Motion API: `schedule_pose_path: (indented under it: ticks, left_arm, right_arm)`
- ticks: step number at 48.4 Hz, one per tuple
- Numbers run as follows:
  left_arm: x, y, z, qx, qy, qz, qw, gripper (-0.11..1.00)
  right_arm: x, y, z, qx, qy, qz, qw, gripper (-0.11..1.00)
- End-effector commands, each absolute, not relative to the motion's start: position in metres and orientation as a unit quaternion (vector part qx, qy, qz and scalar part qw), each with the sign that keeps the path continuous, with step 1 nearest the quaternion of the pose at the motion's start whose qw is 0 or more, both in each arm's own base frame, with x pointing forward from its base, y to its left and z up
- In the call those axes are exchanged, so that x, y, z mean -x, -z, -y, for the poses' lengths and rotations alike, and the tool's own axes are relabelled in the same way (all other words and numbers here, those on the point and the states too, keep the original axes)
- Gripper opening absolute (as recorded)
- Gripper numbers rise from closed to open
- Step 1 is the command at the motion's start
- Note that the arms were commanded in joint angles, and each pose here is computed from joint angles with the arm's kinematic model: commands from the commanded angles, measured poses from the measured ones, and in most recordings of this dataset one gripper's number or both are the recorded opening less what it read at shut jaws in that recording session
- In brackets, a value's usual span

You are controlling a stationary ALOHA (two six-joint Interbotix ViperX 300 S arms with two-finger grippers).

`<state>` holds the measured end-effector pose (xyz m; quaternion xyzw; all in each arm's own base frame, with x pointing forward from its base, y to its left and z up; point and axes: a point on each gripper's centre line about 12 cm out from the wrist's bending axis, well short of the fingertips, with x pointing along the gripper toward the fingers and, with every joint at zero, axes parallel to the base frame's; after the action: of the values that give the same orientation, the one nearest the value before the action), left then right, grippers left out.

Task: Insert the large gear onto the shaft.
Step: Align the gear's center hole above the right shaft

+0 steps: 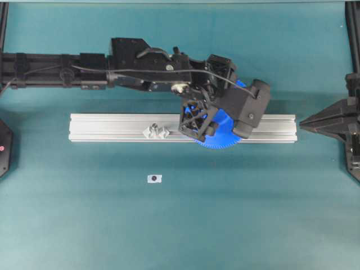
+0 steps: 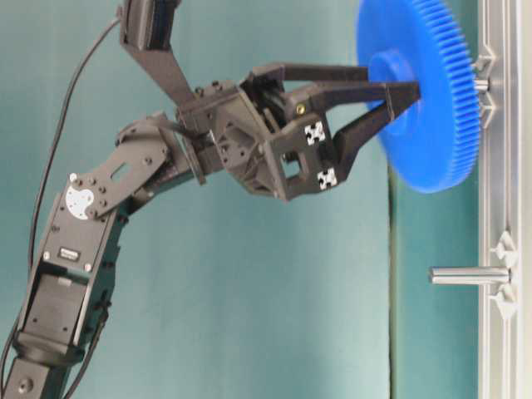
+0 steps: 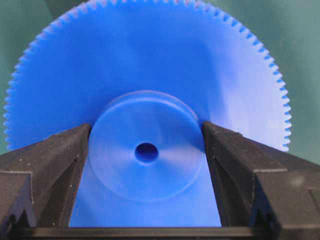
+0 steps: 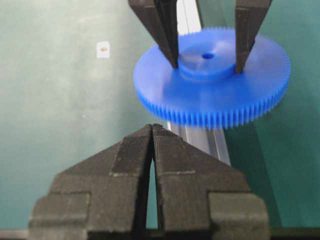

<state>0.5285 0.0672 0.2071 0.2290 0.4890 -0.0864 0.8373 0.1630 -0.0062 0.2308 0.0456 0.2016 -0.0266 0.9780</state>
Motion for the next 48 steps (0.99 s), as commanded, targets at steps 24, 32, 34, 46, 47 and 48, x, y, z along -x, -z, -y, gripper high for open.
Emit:
schedule_pose_path:
  ticks: [24,32,34,46,47,48]
  left_arm:
    - [-0.5325,-0.2278,-0.0771,-0.231,0.073,-0.473,0.847,0.77]
    - [-0.532,-0.2277,-0.0795,-0.23,0.071,-0.474,0.847,0.77]
    - [-0.532,-0.2282,-0.0812,-0.229,0.069,-0.474,0.848,0.77]
    - [-0.5323,-0.2293,-0.0822,-0.23,0.068,-0.473,0.848,0.77]
    - [-0.5325,-0.2285,-0.0821,-0.229,0.068,-0.473,0.848,0.77]
    - [-0.5325,-0.2285,-0.0821,-0.229,0.068,-0.473,0.848,0.77]
  right_arm:
    - [-0.1649,-0.2356,0.0069,-0.048,0.029,-0.195,0.979,0.09]
    - [-0.1649,-0.2356,0.0069,-0.048,0.029,-0.195,0.979,0.09]
    - [-0.1649,-0.2356,0.0069,-0.048,0.029,-0.195,0.979,0.09]
    - [-0.1649,-0.2356,0.0069,-0.048,0.029,-0.195,0.979,0.09]
    - [-0.165,-0.2362,0.0069,-0.048,0.029,-0.194,0.979,0.09]
    - [-0.1651,-0.2364,0.0068,-0.049,0.028,-0.193,0.98,0.09]
